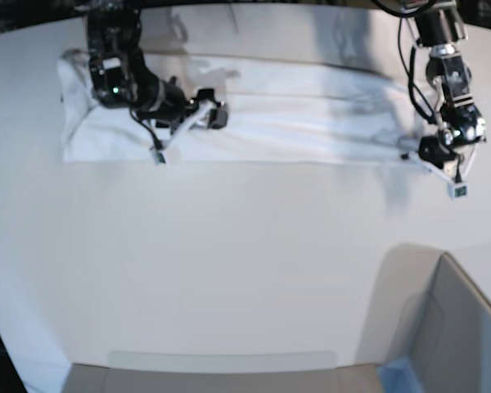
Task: Layout the t-shirt on the table in an organized manner, then fold the t-shirt properly
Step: 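Slide the left gripper along the strip's end, smoothing the fabric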
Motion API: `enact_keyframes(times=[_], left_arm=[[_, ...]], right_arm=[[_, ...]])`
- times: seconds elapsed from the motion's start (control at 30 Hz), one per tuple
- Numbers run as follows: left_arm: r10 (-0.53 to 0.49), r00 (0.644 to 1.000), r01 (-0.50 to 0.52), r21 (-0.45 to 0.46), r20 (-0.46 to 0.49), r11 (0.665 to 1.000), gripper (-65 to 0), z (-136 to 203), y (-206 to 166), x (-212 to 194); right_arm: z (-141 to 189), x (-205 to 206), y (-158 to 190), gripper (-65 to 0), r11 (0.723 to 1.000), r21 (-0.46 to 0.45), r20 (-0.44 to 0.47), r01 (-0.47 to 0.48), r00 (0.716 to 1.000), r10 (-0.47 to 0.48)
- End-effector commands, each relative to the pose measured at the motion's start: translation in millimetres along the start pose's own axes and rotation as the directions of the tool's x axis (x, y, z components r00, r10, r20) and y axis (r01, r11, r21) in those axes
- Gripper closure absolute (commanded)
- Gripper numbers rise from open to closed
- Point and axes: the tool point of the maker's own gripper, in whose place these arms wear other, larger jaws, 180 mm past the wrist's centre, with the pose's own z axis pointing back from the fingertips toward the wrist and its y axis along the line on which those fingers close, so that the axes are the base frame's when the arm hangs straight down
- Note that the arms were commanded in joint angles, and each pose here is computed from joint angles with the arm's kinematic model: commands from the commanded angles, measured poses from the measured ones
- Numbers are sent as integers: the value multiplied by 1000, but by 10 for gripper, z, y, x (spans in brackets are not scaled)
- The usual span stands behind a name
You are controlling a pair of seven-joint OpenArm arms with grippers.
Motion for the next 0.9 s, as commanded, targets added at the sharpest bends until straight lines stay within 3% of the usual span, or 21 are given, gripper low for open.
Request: enact_keyframes(times=[0.0,0.13,0.27,0.53,0.67,0.87], left_arm=[[-5,998,3,38,63,999,-48,57,112,212],[-5,998,3,37,66,999,-174,68,113,216],[-4,991,-1,38,136,999,-271,214,109,406],[82,959,-110,92,270,990,-279,580,498,721],[47,976,-70,101,213,992,-281,559,494,485],[46,993,-37,-81,111,996,-281,510,202,149]], right_arm=[[32,44,-11,-291,1000,-8,10,-14,1000,14],[32,44,-11,-291,1000,-8,10,-14,1000,14],[33,51,-10,-291,1000,-8,11,-15,1000,15],[28,45,-16,-291,1000,-9,9,-13,1000,13],[-8,17,-139,-291,999,-35,-14,-6,1000,5],[11,44,-236,-291,998,-58,-18,-18,1000,17]])
